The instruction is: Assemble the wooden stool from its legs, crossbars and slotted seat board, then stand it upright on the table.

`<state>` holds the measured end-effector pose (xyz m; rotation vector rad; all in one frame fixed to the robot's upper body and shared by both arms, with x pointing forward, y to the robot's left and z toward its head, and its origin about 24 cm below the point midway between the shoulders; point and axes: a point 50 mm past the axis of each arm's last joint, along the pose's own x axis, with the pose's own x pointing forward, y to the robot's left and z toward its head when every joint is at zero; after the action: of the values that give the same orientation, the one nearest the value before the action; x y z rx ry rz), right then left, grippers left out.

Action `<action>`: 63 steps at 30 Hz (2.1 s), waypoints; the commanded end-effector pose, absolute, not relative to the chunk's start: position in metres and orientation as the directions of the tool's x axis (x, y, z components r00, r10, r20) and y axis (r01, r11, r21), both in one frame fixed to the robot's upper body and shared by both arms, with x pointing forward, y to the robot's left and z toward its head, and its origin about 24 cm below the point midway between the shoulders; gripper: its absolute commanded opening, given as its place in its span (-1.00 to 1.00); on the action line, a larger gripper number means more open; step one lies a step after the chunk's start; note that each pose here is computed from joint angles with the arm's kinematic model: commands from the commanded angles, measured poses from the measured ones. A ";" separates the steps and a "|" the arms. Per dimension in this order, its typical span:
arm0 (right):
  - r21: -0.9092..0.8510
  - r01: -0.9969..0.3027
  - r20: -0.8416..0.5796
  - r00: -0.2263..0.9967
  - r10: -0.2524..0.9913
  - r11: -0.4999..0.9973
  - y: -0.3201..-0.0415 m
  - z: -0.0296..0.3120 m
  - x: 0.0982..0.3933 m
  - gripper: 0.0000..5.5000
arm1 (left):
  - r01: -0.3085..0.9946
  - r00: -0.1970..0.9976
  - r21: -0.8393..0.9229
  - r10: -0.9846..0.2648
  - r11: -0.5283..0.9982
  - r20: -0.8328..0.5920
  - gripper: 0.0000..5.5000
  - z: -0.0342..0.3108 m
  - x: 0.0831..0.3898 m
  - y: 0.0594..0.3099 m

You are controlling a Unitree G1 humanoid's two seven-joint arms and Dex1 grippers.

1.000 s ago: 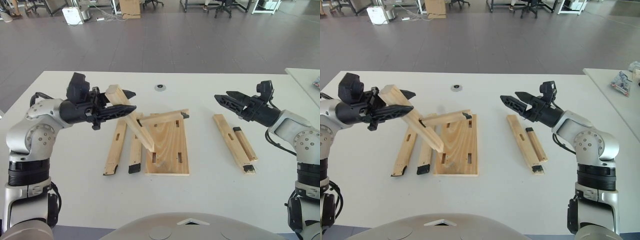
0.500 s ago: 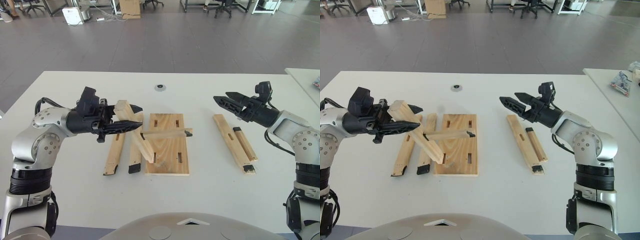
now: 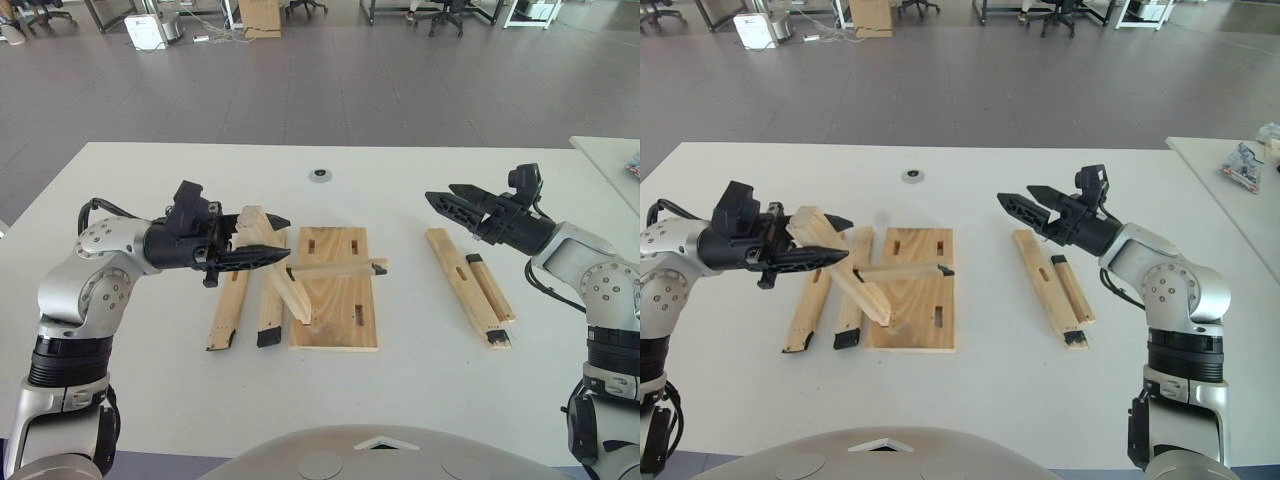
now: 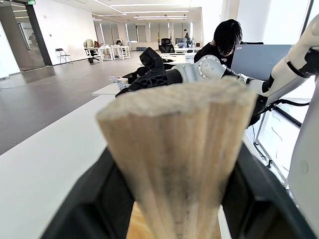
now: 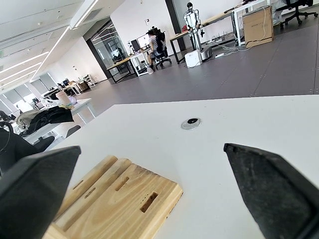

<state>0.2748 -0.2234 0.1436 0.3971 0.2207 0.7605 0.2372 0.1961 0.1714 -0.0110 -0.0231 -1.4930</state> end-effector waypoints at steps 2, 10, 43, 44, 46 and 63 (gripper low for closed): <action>0.418 -0.628 -0.055 0.703 0.709 0.656 -0.222 0.145 0.274 0.96 | 0.998 0.066 0.023 -0.998 0.065 -0.024 -0.24 0.162 0.236 0.194; 0.419 -0.634 -0.048 0.699 0.713 0.650 -0.221 0.147 0.272 0.96 | 0.998 0.053 0.036 -0.983 0.047 -0.178 -0.24 0.125 0.202 0.202; 0.446 -0.593 -0.032 0.738 0.674 0.670 -0.218 0.141 0.263 0.96 | 0.757 0.570 -0.036 -0.687 0.652 -0.451 0.80 0.053 0.186 0.204; 0.447 -0.592 -0.033 0.738 0.674 0.670 -0.218 0.140 0.263 0.96 | 0.733 0.594 -0.039 -0.667 0.680 -0.450 0.80 0.052 0.184 0.199; 0.450 -0.592 -0.033 0.737 0.675 0.669 -0.217 0.140 0.262 0.96 | 0.686 0.628 -0.057 -0.629 0.726 -0.458 0.80 0.051 0.179 0.191; 0.480 -0.577 -0.016 0.748 0.664 0.661 -0.213 0.136 0.255 0.96 | 0.563 0.635 0.028 -0.411 0.826 -0.654 0.80 0.035 0.160 0.213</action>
<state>0.2568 -0.2140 0.1339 0.4631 0.2029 0.7004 0.1671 0.1968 0.0465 0.1895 0.5851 -0.6205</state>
